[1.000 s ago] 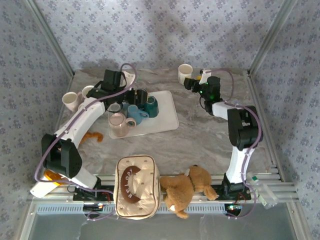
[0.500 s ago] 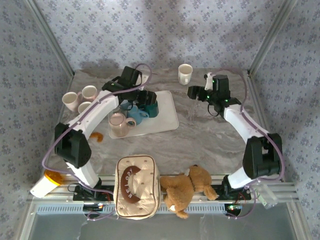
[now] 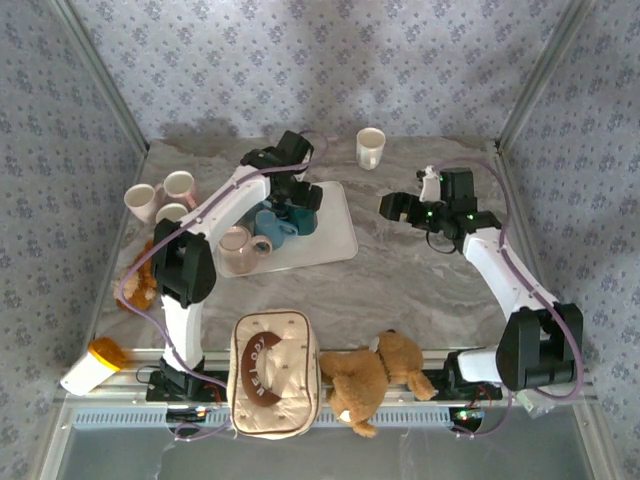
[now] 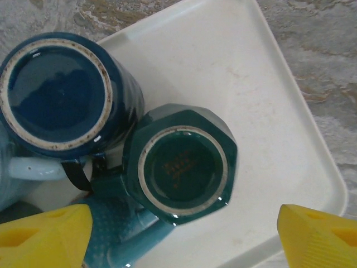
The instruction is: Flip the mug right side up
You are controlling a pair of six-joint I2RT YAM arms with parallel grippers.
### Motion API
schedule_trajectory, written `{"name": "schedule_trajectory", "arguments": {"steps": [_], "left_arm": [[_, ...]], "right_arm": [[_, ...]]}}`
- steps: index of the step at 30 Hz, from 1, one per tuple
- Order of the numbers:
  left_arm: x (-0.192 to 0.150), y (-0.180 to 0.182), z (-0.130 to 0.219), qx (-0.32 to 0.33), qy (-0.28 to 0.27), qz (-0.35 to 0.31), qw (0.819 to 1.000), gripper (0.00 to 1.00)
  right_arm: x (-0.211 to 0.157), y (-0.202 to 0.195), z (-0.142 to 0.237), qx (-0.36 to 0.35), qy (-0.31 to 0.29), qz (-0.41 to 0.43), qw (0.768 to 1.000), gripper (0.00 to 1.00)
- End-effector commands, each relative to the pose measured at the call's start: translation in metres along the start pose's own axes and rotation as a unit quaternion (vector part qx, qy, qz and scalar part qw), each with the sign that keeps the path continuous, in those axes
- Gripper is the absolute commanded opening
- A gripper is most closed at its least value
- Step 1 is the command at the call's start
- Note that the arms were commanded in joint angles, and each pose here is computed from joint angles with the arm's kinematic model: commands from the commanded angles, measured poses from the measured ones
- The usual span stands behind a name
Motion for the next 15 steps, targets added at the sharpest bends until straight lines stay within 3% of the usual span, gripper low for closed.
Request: {"name": "schedule_trajectory", "arguments": {"steps": [1,7,8,15], "left_arm": [[0.001,-0.003,-0.001,0.028,0.001,-0.003,1.0,0.89],[0.007,-0.008,-0.012,0.037,0.009,0.001,0.999,0.91],[0.006,-0.01,-0.014,0.036,0.011,0.0,0.999,0.95],[0.004,-0.015,-0.028,0.049,0.023,0.0,0.999,0.94]], "right_arm": [[-0.009,-0.001,0.007,0.021,0.002,-0.023,1.0,0.87],[-0.014,-0.008,0.009,0.027,-0.004,-0.035,0.999,0.87],[-0.015,-0.01,0.009,0.026,-0.005,-0.036,0.999,0.87],[-0.017,-0.017,0.011,0.032,-0.011,-0.047,0.998,0.87]]}}
Point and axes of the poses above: each hand's point on the last joint's axis, 136 mm out from that joint toward the fingers, its own z axis back along the fingers, its own y axis along the line the jaws close on, x = y × z, the point moved 8 cm from there along z, back along the fingers, and after that the axes turned 14 degrees about z, right-handed, at the moved point
